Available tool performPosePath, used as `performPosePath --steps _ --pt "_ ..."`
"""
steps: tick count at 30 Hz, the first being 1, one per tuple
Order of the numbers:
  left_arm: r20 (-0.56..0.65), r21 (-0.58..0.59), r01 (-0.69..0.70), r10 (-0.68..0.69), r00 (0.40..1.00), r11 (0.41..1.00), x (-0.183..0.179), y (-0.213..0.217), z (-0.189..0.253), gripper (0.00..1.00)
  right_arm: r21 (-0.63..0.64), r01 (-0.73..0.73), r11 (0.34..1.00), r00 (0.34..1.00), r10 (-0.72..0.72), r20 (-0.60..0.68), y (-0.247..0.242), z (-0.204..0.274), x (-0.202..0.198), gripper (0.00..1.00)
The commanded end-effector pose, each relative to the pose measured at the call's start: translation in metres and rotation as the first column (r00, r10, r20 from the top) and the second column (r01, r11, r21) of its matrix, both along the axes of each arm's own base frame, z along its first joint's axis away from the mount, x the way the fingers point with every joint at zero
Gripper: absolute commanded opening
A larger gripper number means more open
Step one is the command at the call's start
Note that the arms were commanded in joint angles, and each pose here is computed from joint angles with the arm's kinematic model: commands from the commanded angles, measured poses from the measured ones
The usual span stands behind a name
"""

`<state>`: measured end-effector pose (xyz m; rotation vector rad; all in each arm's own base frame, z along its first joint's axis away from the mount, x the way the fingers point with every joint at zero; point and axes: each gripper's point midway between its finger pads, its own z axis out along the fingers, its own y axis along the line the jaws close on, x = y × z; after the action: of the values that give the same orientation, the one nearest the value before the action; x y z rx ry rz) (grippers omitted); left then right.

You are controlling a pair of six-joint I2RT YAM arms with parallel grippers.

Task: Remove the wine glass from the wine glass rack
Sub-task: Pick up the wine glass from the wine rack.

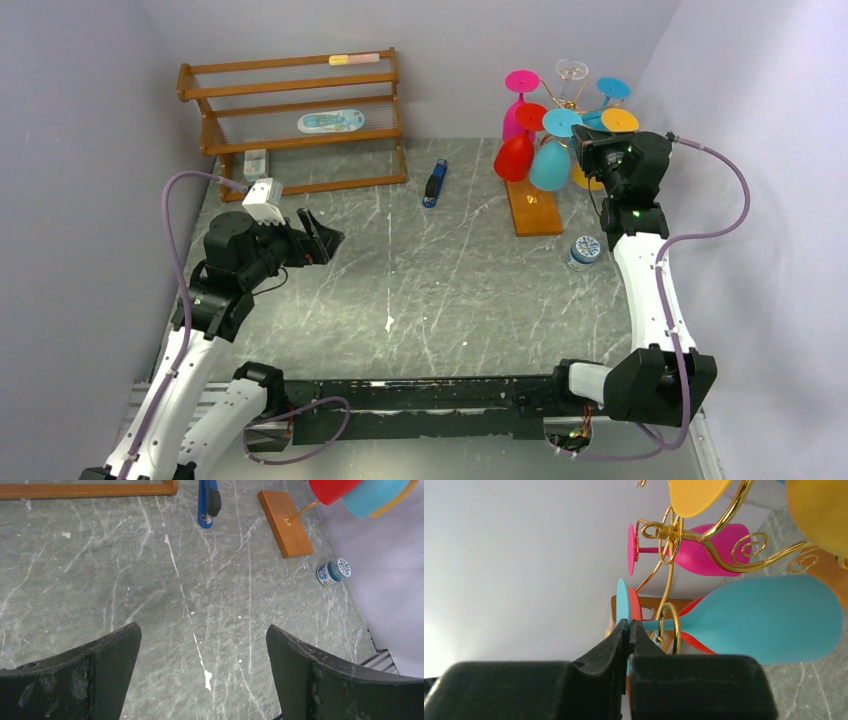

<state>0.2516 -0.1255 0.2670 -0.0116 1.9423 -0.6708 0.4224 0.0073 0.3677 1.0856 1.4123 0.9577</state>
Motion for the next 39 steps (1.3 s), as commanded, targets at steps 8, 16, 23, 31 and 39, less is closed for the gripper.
performPosePath --steps 8,16,23,31,39 --pt "0.009 -0.021 0.011 -0.011 1.0 1.0 -0.002 -0.003 0.007 1.0 0.018 0.162 0.987 0.987 -0.162 0.002 -0.023 0.01 -0.001 0.0" --pt "0.007 -0.031 0.025 -0.024 1.0 0.999 0.0 -0.007 0.008 1.0 0.024 0.174 0.984 0.985 -0.174 -0.012 -0.026 0.003 0.003 0.0" --pt "0.009 -0.028 0.021 -0.021 1.0 0.999 0.001 -0.006 0.009 1.0 0.013 0.214 0.977 0.977 -0.214 -0.002 -0.034 0.011 -0.002 0.0" --pt "0.009 -0.01 0.017 -0.017 1.0 1.0 0.002 -0.004 0.008 1.0 0.045 0.236 0.971 0.972 -0.236 0.014 -0.045 0.01 -0.011 0.0" --pt "0.006 -0.024 0.029 -0.029 1.0 0.999 0.003 -0.008 0.007 1.0 0.05 0.26 0.964 0.965 -0.261 0.02 -0.05 0.018 -0.025 0.0"
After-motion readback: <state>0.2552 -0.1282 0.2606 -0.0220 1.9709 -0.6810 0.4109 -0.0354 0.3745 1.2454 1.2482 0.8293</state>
